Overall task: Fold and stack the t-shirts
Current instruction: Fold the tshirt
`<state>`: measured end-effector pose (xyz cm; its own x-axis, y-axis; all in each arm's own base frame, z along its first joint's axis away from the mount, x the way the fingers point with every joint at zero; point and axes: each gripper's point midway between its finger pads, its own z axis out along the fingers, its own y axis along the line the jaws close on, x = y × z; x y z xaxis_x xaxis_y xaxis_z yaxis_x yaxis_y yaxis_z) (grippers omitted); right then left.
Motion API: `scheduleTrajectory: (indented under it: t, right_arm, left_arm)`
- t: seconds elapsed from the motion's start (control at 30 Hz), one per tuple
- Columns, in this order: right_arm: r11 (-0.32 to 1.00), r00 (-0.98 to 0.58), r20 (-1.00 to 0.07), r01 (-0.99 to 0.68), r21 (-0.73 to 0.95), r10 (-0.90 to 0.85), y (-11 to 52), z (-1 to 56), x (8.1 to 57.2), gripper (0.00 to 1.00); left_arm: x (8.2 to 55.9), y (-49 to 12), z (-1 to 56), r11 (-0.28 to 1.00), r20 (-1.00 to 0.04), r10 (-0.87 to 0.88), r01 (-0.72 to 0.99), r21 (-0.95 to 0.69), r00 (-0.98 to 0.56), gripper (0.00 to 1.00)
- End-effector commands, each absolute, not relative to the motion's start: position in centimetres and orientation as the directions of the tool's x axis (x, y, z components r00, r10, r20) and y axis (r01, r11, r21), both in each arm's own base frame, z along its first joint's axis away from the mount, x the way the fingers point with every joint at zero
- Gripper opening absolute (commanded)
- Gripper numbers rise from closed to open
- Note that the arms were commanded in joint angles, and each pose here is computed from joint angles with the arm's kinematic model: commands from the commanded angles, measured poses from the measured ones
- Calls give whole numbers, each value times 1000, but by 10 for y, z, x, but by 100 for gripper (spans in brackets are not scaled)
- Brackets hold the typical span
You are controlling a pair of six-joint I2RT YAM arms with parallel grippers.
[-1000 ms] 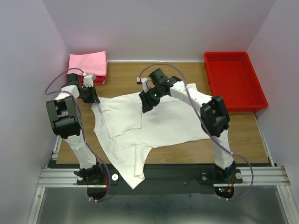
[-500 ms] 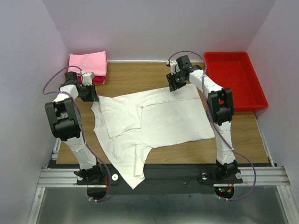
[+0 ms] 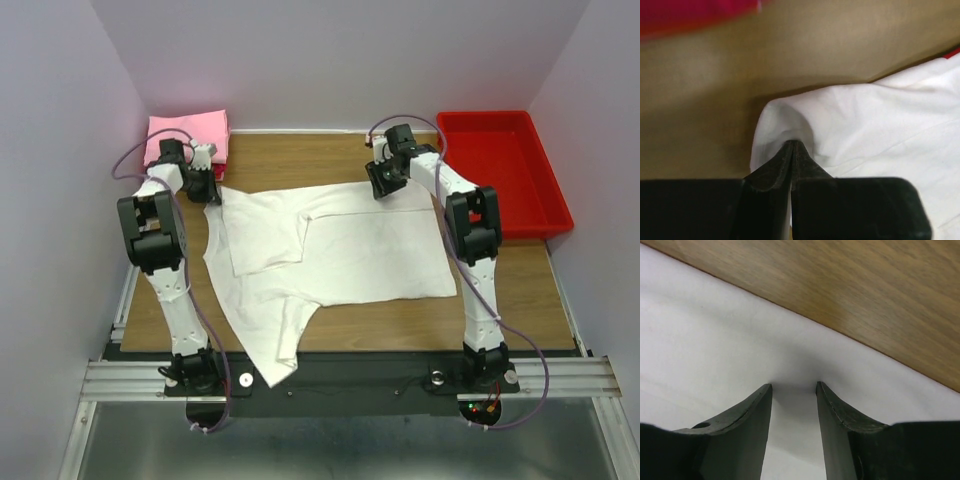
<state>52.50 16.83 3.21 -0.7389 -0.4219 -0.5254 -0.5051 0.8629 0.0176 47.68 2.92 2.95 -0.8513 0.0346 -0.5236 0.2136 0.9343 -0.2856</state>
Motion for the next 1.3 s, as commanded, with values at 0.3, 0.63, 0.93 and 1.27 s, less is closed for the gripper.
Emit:
scheduleTrajectory:
  t: [0.3,0.63,0.93,1.27]
  right_arm:
    - [884,-711,-594,-467,-1,-376,143,70,550,56]
    - [768,-653,-635,-624,142,-413,164,145,456,61]
    - [502,-564,-576,-817,284,-592,283,131,308,52]
    - [215,-330,-629,-943,255,-704,416,110,218,56]
  left_arm:
    - [581,20,133,910,-735,105,363,-201,-670,37]
    - [446,-7,144,867,-701,201,457,-197,-684,38]
    - [308,-31,79,738,-539,393,605,-299,-745,34]
    - [279,-12,24,796,-369,406,522,-306,-836,29]
